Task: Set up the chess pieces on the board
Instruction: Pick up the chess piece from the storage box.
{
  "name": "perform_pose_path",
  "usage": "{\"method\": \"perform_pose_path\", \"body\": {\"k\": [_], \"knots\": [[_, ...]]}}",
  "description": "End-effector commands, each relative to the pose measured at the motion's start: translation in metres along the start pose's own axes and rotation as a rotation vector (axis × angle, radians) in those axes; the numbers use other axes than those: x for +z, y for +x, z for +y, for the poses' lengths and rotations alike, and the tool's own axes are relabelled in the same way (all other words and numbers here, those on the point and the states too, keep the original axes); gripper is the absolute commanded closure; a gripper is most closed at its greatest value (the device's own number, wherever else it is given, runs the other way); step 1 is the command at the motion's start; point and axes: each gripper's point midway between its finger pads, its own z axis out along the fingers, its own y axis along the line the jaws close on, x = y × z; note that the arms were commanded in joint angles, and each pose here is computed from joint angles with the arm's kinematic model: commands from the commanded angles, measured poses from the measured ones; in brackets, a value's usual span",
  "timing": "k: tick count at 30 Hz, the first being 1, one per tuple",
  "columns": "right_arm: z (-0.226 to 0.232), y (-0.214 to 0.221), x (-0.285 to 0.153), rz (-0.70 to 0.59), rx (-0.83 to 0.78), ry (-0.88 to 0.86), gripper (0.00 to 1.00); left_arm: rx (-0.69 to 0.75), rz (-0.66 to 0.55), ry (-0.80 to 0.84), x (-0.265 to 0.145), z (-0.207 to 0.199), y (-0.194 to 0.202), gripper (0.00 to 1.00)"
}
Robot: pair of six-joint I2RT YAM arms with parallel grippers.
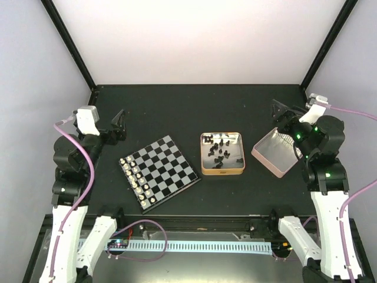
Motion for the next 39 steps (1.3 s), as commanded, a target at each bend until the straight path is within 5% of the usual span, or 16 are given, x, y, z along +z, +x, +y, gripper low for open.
{"method": "perform_pose_path", "body": {"k": [1,16,26,33,39], "knots": [[0.001,0.001,0.010,-0.001,0.033,-0.039,0.08,-0.042,-0.022,0.101,0.004,-0.011,-0.004,0.02],[0.000,0.079,0.082,0.295,0.220,-0.224,0.08,-0.209,0.063,0.219,0.019,-0.011,0.071,0.01],[-0.010,0.186,0.154,0.667,0.175,-0.100,0.29,-0.259,0.054,0.200,0.030,0.000,0.096,0.01],[-0.019,0.256,0.162,0.868,-0.017,0.082,0.68,-0.252,0.047,0.176,0.033,0.004,0.094,0.01],[-0.029,0.299,0.163,0.978,-0.113,0.170,0.65,-0.246,0.057,0.178,0.033,0.004,0.096,0.01]]}}
